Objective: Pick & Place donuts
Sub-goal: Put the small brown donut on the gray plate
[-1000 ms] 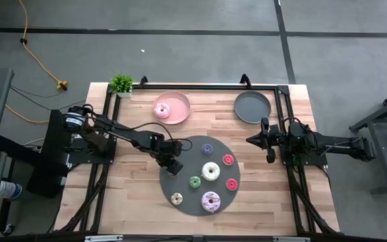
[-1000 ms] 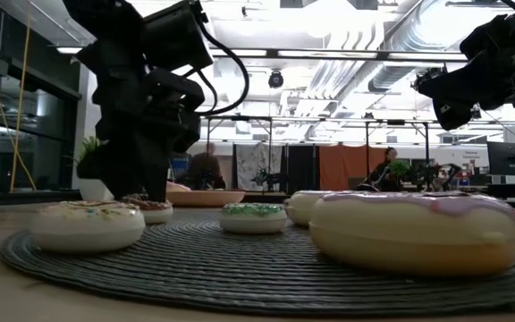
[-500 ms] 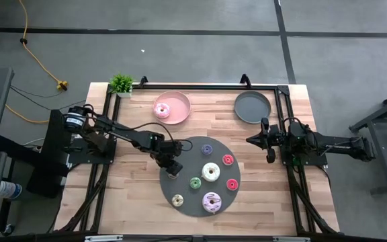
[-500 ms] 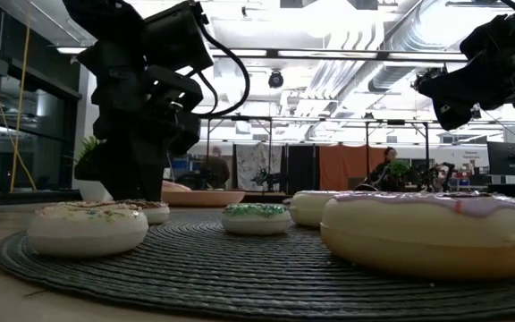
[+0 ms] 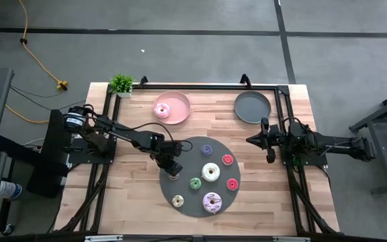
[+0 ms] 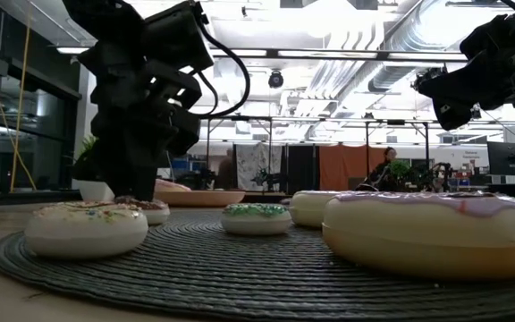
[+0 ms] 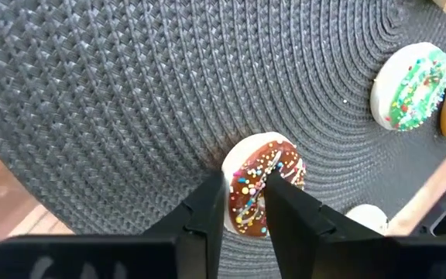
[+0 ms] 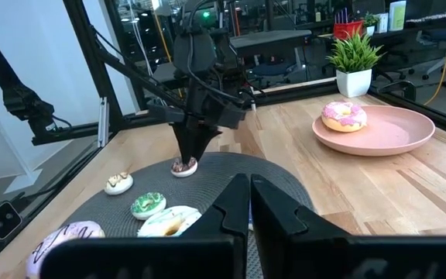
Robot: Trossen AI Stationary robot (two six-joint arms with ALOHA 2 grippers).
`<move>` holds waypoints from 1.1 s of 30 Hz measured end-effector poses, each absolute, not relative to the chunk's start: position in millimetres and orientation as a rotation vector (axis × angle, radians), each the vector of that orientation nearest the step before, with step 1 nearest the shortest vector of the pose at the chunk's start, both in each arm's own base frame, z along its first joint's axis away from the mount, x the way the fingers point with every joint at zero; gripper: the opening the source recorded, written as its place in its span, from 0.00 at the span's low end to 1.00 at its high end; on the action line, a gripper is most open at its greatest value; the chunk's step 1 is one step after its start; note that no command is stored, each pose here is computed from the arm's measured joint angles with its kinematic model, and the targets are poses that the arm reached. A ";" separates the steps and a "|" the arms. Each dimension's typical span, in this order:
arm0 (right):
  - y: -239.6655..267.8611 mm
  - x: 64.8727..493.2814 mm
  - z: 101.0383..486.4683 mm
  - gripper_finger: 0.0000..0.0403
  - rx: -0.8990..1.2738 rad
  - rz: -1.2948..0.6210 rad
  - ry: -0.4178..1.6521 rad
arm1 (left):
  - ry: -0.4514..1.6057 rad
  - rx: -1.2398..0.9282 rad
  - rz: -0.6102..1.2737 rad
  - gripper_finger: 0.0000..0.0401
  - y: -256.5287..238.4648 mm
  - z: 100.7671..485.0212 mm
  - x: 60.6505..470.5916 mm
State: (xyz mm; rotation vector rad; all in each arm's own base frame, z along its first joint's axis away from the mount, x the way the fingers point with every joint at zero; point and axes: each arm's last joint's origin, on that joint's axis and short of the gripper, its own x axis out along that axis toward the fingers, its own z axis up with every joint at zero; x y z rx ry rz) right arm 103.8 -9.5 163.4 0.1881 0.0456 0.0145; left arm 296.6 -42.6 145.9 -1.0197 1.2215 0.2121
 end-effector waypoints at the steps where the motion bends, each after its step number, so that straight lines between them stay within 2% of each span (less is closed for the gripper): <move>1: -9.5 103.8 163.4 0.02 0.188 0.015 0.046 | 1.219 -1.023 0.205 0.20 -42.8 146.1 297.0; 11: -9.5 103.8 163.4 0.02 0.188 0.015 0.046 | 1.109 -1.046 0.166 0.20 -37.6 173.1 293.6; 18: -9.5 103.8 163.3 0.02 0.188 0.015 0.046 | 0.949 -1.084 0.151 0.20 -19.9 197.3 299.0; 23: -9.5 103.8 163.3 0.02 0.188 0.015 0.046 | 0.854 -1.058 0.113 0.20 0.4 222.6 316.4; 33: -9.5 103.9 163.4 0.01 0.188 0.015 0.045 | 0.792 -0.937 0.168 0.20 65.7 261.1 369.1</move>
